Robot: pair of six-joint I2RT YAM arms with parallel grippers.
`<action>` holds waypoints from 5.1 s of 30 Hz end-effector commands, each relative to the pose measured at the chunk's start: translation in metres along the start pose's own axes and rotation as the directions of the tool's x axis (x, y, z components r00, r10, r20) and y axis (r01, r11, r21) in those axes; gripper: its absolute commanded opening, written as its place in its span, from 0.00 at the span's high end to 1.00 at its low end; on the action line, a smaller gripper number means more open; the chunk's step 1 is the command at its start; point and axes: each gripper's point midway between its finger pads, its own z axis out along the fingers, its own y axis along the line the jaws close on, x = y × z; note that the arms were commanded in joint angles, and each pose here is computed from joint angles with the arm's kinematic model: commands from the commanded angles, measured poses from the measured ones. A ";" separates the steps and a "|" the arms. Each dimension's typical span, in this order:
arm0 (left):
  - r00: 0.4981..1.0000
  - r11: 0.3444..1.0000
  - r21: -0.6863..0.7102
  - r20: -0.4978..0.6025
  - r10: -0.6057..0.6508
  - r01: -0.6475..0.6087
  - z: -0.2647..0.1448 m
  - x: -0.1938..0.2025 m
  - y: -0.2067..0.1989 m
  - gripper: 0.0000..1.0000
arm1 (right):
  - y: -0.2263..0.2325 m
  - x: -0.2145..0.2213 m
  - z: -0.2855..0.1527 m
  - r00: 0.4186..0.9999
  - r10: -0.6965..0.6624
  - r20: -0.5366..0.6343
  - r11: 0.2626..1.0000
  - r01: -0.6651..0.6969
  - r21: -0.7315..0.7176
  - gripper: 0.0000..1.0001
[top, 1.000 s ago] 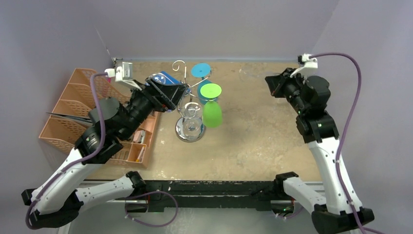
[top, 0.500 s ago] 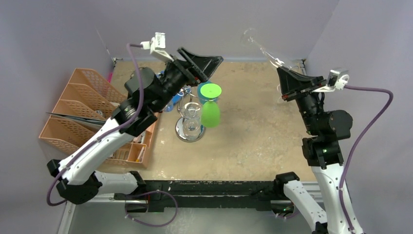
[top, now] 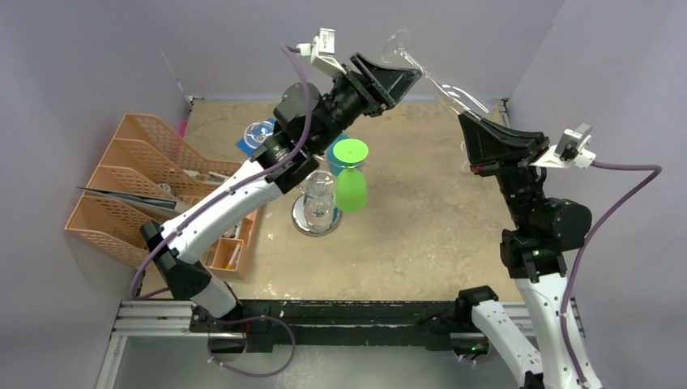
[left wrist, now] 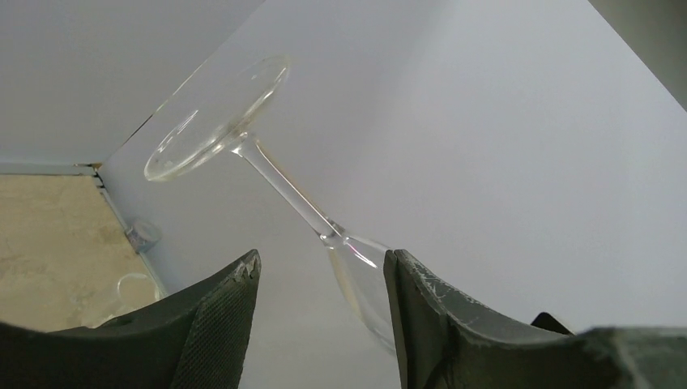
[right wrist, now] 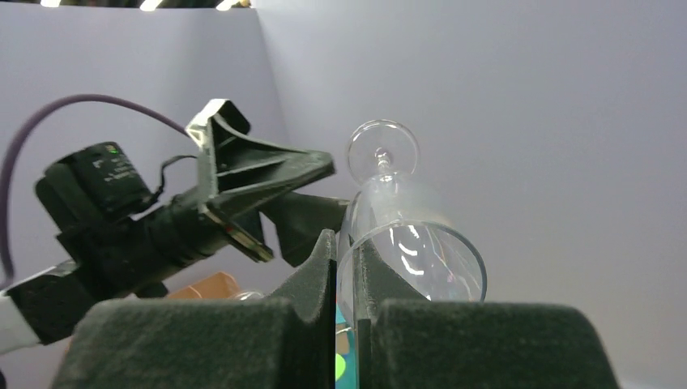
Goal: Place the wine glass upside down on the wine glass rack
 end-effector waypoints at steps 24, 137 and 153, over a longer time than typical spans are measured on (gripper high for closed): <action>0.981 0.954 0.250 0.058 -0.186 0.167 0.004 -0.017 -0.058 0.85 | 0.032 -0.007 0.000 0.983 0.169 0.075 0.968 -0.151 -0.200 1.00; 0.609 0.567 -0.224 -0.290 0.738 -0.793 -0.265 0.001 0.176 1.00 | -0.034 0.119 -0.047 0.917 0.350 -0.190 0.934 -0.326 0.148 0.15; 0.626 0.519 -0.425 -0.159 0.764 -0.741 -0.267 -0.026 0.199 1.00 | -0.034 0.118 -0.052 0.925 0.335 -0.182 0.939 -0.310 0.151 0.15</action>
